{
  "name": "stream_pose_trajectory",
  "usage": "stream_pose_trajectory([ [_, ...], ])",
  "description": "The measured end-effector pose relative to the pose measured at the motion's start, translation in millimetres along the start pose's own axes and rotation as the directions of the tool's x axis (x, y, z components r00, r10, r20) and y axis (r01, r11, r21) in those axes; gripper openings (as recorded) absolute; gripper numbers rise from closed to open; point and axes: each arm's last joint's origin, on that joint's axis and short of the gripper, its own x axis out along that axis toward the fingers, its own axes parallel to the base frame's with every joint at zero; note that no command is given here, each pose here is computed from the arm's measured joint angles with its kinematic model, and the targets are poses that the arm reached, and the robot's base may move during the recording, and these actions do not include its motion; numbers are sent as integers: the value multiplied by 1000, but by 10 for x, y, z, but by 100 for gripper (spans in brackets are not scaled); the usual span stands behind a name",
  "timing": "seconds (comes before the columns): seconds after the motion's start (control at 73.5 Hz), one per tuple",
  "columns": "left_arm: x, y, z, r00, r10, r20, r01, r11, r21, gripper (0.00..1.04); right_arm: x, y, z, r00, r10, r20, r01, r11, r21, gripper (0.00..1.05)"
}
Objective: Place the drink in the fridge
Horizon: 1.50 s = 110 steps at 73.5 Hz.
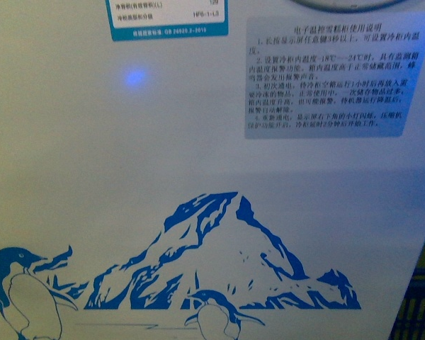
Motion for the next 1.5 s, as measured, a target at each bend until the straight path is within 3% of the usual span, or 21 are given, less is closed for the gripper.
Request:
stream_pose_trajectory([
  [0.122, 0, 0, 0, 1000, 0, 0, 0, 1000, 0, 97, 466, 181, -100, 992, -92, -87, 80, 988, -131, 98],
  [0.463, 0, 0, 0, 1000, 0, 0, 0, 1000, 0, 97, 1164, 412, -168, 971, -168, -172, 130, 968, -213, 98],
  [0.871, 0, 0, 0, 1000, 0, 0, 0, 1000, 0, 97, 1726, 653, -348, 939, -177, -295, 124, 974, -190, 98],
  [1.007, 0, 0, 0, 1000, 0, 0, 0, 1000, 0, 97, 1875, 643, -471, 917, -233, -324, 180, 966, -185, 98],
  [1.497, 0, 0, 0, 1000, 0, 0, 0, 1000, 0, 97, 2062, 593, -758, 880, -246, -407, 213, 969, -124, 98],
])
